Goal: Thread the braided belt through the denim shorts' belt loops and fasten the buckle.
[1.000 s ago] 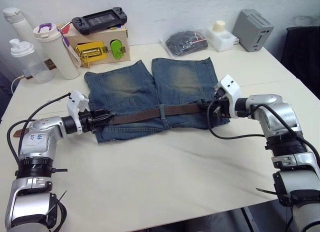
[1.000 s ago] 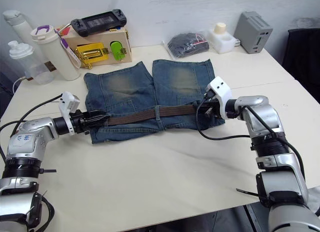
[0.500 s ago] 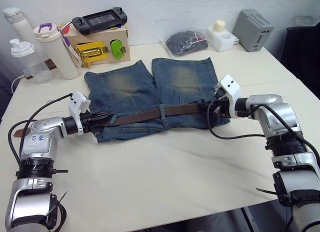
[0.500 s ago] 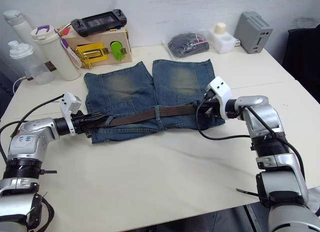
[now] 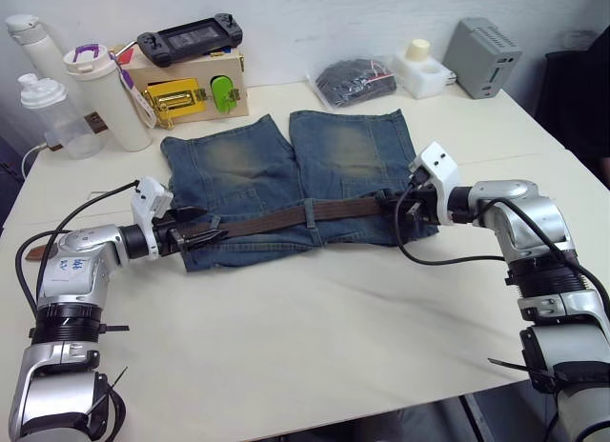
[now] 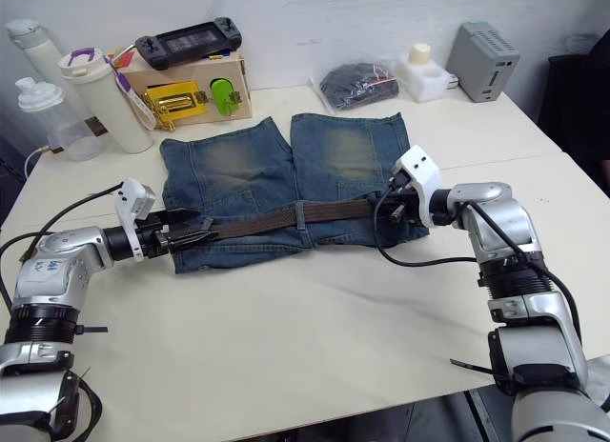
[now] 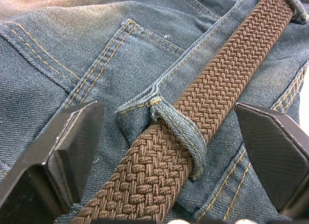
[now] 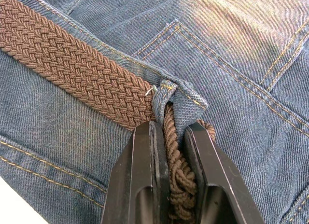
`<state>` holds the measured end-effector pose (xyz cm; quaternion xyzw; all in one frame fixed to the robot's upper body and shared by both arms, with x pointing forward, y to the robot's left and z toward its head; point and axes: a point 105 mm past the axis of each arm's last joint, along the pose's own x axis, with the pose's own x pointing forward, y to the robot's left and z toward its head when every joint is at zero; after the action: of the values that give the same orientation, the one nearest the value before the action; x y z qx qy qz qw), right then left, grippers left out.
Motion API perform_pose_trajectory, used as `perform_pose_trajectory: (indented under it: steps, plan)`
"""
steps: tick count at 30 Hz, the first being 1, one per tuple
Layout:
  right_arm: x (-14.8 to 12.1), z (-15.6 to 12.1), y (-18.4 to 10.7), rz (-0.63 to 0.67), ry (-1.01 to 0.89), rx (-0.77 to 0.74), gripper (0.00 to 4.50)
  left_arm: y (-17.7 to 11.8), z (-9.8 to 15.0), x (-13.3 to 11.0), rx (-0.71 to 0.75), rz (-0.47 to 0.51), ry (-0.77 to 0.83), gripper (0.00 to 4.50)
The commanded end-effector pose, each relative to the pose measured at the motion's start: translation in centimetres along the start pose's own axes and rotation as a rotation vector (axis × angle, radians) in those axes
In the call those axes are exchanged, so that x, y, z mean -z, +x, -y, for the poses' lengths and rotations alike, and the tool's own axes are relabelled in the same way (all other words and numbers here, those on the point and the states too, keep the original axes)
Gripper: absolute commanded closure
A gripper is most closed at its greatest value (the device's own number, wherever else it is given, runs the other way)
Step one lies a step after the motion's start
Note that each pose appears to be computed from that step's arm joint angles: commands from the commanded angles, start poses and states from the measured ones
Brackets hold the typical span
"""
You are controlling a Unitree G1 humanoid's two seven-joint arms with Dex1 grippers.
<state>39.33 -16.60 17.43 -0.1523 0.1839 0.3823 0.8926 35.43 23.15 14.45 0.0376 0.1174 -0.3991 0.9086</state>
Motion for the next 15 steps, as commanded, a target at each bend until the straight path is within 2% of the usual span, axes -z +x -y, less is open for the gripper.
perform_pose_trajectory:
  steps: [1, 3, 8, 12, 15]
  plan:
    - [-0.9, -0.34, -0.24, 0.028, -0.016, -0.005, 4.34, 0.0, 0.28, -0.75, 0.007, 0.022, 0.037, 0.27]
    - [-0.88, -0.36, -0.24, 0.027, -0.016, -0.005, 4.34, 0.13, 0.34, -0.98, 0.011, 0.034, 0.036, 0.8]
    - [-0.79, -0.48, -0.23, 0.026, -0.015, -0.006, 4.34, 0.23, 0.53, -1.12, 0.027, 0.039, 0.047, 2.95]
    - [-0.77, -0.41, -0.31, 0.027, -0.014, -0.003, 4.34, 0.14, 0.4, -0.98, 0.02, 0.028, 0.06, 4.43]
    - [-1.02, -0.06, -0.56, 0.041, -0.015, 0.011, 4.34, -0.04, -0.03, -1.07, -0.004, 0.026, 0.081, 4.5]
